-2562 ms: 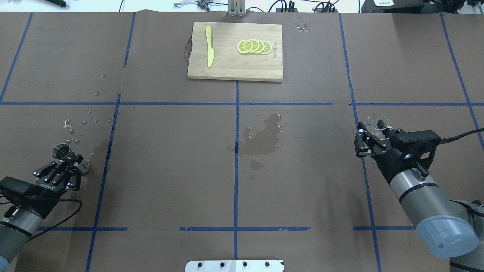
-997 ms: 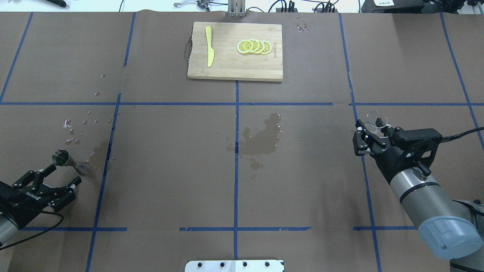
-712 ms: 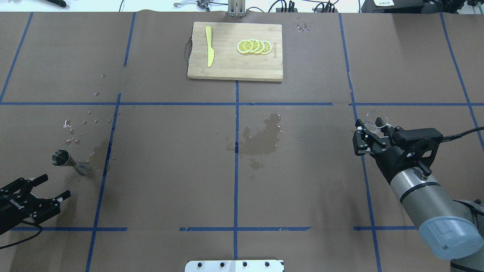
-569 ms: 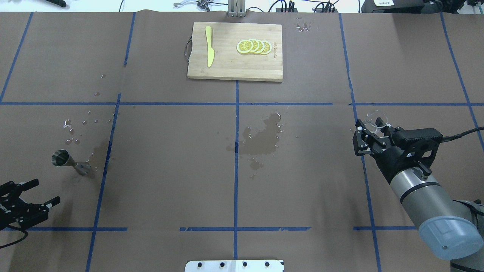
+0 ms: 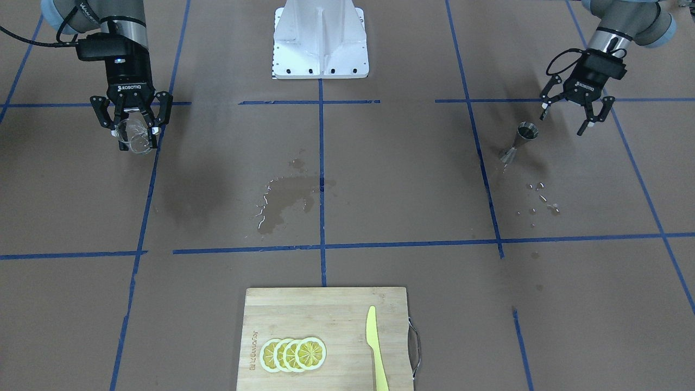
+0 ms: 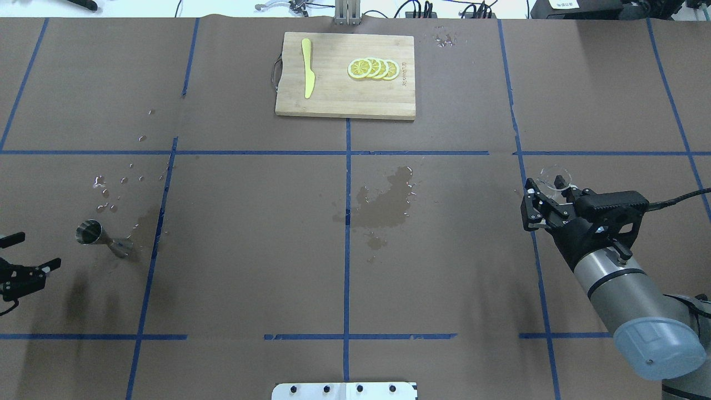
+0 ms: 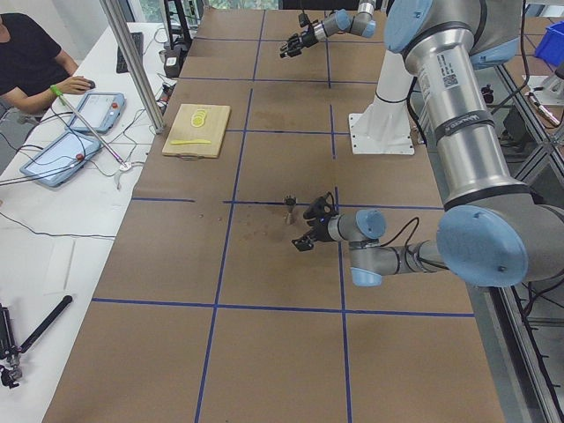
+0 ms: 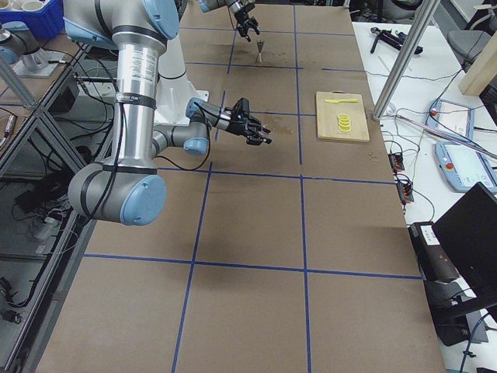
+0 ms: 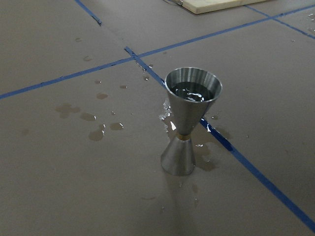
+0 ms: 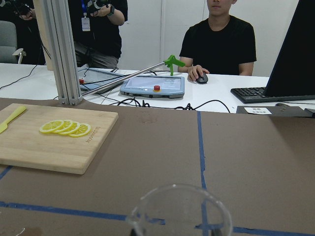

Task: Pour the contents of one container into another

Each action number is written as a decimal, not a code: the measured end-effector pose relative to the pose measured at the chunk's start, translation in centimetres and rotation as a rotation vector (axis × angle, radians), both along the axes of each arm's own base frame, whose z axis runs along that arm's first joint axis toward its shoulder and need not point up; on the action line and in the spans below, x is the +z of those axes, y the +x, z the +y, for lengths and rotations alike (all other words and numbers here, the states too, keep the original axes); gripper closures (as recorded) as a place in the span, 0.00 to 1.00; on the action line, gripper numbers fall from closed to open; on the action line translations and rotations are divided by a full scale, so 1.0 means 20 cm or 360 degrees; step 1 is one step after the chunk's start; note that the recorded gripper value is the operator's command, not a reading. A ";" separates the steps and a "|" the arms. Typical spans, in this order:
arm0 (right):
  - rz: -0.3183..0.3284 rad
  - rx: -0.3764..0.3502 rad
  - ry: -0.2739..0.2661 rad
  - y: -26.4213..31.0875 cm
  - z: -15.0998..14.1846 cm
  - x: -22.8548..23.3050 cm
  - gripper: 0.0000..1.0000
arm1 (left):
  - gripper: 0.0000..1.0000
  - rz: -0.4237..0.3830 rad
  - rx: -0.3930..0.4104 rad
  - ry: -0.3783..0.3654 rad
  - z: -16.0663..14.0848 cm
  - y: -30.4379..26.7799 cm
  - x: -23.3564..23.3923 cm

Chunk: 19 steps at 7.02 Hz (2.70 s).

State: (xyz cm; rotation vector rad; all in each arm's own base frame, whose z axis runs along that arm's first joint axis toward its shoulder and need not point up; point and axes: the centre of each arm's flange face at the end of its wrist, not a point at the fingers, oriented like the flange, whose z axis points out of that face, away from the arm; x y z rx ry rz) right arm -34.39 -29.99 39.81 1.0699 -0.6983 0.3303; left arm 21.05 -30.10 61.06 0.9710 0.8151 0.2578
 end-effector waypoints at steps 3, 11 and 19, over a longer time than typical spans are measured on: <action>0.0013 0.0013 -0.0003 0.00 -0.02 0.02 0.97 | 0.00 -0.0298 -0.0034 -0.0026 -0.86 -0.21 -0.31; -0.0159 0.0055 0.0049 0.01 -0.05 0.73 0.97 | 0.00 -0.0002 0.0345 -0.0953 -1.18 -0.72 -0.48; -0.0111 0.0012 0.0104 -0.24 0.12 0.84 0.38 | 0.00 -0.0017 0.0352 -0.0926 -1.14 -0.74 -0.54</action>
